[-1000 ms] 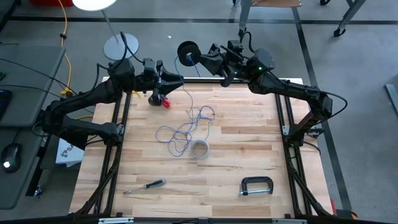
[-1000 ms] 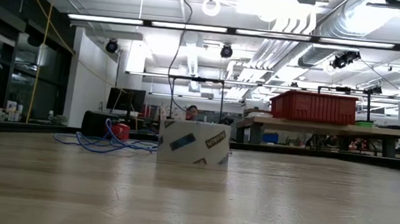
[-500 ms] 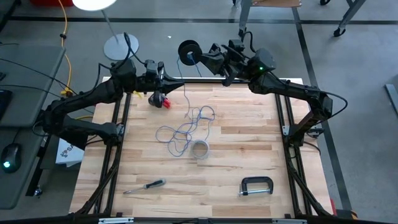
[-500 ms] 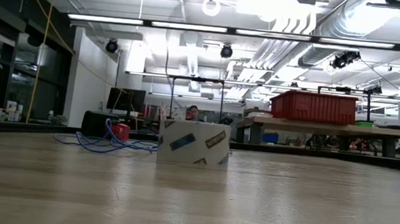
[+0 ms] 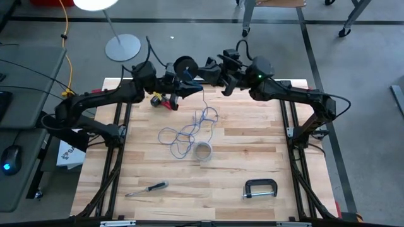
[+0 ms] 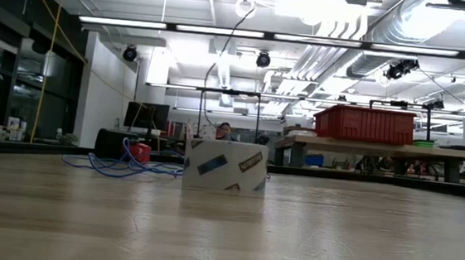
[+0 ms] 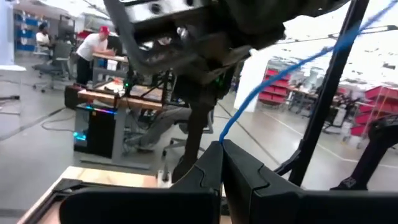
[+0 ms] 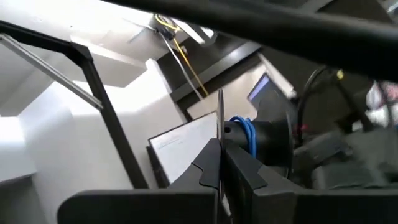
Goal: Coil cords
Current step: Coil the blue wire on the spool
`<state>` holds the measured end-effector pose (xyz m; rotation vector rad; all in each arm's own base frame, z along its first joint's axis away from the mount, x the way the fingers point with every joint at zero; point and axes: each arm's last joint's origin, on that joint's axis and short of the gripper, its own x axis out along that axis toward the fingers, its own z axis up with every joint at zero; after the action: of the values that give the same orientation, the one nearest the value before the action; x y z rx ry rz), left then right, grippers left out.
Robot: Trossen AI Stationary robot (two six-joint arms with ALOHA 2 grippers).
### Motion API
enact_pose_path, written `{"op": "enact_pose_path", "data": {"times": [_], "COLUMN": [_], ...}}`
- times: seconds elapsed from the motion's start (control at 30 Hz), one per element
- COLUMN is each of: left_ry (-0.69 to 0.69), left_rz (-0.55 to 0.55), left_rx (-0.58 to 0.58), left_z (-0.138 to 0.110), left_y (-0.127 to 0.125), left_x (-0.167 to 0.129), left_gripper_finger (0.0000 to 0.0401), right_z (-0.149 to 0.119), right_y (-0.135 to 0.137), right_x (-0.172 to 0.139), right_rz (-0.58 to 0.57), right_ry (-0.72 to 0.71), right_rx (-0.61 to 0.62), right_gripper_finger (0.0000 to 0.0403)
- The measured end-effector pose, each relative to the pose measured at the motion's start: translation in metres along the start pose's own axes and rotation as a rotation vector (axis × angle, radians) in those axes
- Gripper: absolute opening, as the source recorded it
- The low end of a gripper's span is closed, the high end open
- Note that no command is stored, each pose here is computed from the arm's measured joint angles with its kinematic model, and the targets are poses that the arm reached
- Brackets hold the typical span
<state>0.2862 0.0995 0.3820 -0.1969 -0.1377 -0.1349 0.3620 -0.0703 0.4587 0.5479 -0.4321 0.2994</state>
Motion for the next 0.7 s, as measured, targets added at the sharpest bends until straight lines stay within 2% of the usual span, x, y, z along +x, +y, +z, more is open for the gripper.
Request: {"op": "enact_pose_path", "data": {"times": [0.27, 0.4, 0.57, 0.7], "left_ry": [-0.017, 0.029, 0.104, 0.149], "left_rz": [-0.038, -0.053, -0.051, -0.099], "left_rx": [0.076, 0.092, 0.169, 0.156], "left_z": [0.017, 0.026, 0.034, 0.041], "left_y": [0.003, 0.003, 0.0, -0.004], "left_x": [0.011, 0.014, 0.014, 0.013], "left_gripper_finger": [0.0, 0.0, 0.0, 0.0], "right_z": [-0.014, -0.019, -0.022, -0.028], "right_y": [0.005, 0.007, 0.011, 0.011], "right_x": [0.003, 0.004, 0.005, 0.005], "right_rz": [-0.007, -0.021, -0.005, -0.014], "right_ry": [0.108, 0.135, 0.156, 0.208], "right_rx": [0.117, 0.14, 0.172, 0.211], "right_gripper_finger": [0.0, 0.0, 0.0, 0.0]}}
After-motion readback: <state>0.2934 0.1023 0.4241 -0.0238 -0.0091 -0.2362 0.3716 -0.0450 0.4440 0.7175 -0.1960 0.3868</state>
